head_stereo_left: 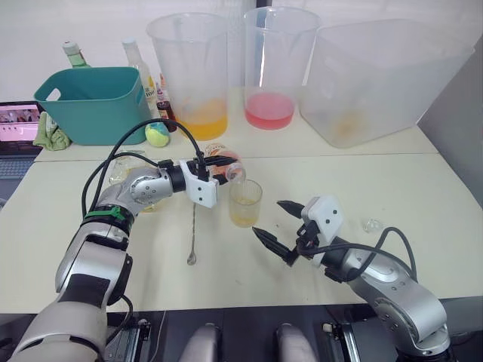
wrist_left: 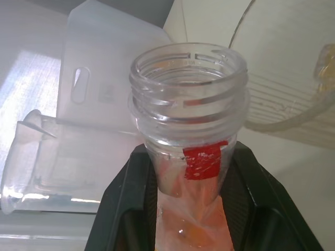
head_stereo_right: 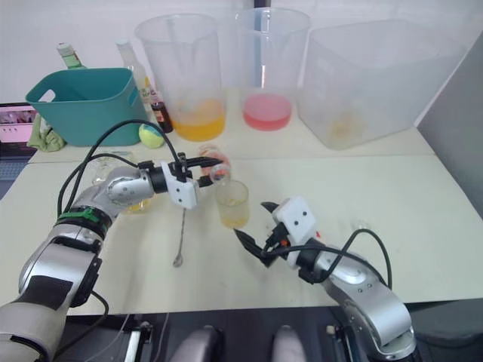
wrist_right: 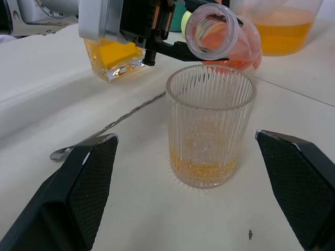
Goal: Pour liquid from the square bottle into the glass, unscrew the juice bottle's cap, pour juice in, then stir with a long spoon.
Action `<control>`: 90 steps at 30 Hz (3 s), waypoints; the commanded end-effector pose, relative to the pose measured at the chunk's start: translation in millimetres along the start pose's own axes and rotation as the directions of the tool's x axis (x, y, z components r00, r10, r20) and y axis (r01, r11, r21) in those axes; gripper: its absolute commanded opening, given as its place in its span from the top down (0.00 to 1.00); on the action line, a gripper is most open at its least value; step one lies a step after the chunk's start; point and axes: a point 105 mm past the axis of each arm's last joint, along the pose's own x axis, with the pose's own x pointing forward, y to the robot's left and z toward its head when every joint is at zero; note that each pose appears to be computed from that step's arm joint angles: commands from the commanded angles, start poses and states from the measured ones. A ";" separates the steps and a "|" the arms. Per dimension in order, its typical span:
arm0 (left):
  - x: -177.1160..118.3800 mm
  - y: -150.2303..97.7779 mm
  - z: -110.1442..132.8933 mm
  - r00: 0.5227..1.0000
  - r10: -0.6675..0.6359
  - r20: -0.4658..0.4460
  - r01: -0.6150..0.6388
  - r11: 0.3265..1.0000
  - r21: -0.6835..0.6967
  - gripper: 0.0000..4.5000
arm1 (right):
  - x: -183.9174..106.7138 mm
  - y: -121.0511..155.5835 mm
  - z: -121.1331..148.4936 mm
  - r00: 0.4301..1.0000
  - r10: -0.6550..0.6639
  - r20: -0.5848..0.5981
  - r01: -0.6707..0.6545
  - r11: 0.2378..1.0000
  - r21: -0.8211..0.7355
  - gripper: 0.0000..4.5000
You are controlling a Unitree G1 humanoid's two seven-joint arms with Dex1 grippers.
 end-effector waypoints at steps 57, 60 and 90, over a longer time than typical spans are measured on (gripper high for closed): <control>13.2 30.1 7.8 0.993 0.089 0.071 -0.111 0.900 0.422 0.72 | -2.3 3.0 13.3 0.999 0.000 0.040 0.001 1.000 -0.014 0.01; 13.1 30.1 6.9 0.994 0.090 0.069 -0.111 0.900 0.422 0.72 | -2.2 3.1 13.5 0.999 0.000 0.042 0.001 1.000 -0.014 0.01; 1.1 64.3 -2.4 0.966 0.259 -0.021 -0.258 0.966 0.022 0.72 | -0.5 -4.8 12.9 0.999 -0.002 0.032 0.002 1.000 -0.024 0.01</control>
